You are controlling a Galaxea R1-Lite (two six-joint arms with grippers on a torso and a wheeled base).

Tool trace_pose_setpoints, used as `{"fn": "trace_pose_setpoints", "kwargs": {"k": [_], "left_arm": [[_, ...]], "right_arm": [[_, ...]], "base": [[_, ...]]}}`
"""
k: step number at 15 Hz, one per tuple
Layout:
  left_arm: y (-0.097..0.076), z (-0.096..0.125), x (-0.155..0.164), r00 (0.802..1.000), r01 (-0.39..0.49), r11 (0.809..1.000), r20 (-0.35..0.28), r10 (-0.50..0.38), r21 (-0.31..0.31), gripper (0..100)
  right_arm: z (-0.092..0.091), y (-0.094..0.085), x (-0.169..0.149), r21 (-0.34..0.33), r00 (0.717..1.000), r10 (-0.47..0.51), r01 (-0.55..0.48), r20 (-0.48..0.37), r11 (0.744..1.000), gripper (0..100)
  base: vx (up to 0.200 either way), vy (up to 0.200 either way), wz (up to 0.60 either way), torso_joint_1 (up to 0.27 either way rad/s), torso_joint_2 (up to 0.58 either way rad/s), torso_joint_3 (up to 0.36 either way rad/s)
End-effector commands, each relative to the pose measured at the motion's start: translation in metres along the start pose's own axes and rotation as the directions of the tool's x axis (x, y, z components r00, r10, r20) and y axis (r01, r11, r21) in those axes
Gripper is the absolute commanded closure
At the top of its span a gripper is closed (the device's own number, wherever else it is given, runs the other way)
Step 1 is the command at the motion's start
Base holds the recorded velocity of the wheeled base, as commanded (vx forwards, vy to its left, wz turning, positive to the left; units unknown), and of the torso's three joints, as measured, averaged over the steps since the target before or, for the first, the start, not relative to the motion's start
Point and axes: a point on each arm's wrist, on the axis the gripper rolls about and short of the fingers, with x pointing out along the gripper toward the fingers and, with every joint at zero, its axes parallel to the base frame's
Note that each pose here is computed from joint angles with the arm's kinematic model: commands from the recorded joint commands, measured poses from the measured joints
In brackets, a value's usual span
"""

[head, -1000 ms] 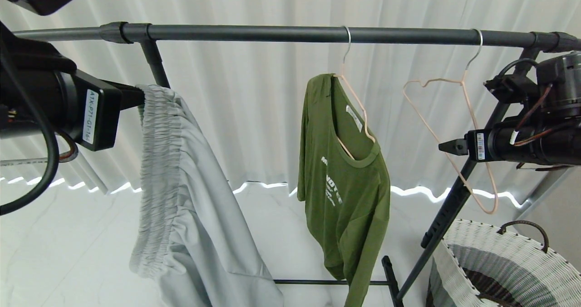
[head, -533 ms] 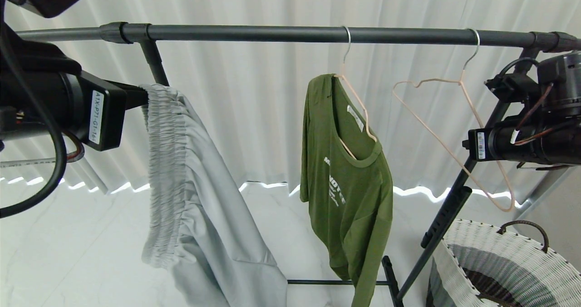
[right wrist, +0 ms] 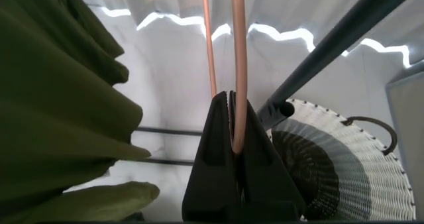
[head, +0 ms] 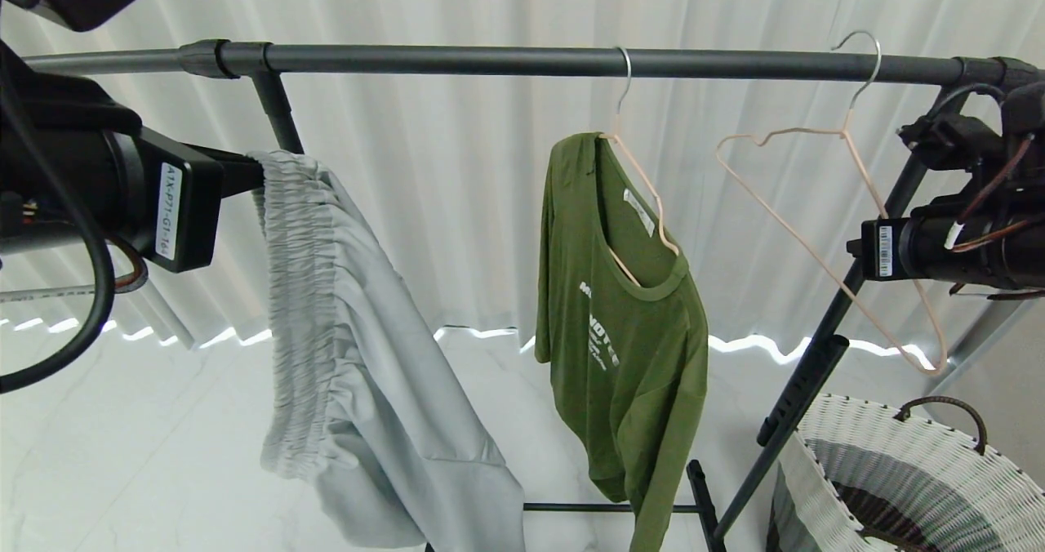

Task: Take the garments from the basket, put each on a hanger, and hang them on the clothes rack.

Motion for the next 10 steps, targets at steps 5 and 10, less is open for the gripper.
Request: {"fn": "trace_pose_setpoints", "kwargs": {"k": [5, 10], "left_arm": [[0.001, -0.004, -0.008, 1.000, 0.001, 0.999, 0.009, -0.001, 0.037, 100], [0.000, -0.005, -0.008, 1.000, 0.004, 0.999, 0.004, -0.004, 0.042, 100]], "right_arm": [[0.005, -0.007, -0.049, 0.007, 0.996, 0.008, -0.009, 0.089, 1.000, 100], [-0.004, -0.012, -0.078, 0.003, 0.997, 0.009, -0.009, 0.081, 1.000, 100]], "base": [[0.000, 0.000, 0.00, 0.000, 0.00, 0.000], [-0.200, 0.000, 0.00, 0.006, 0.00, 0.000]]}}
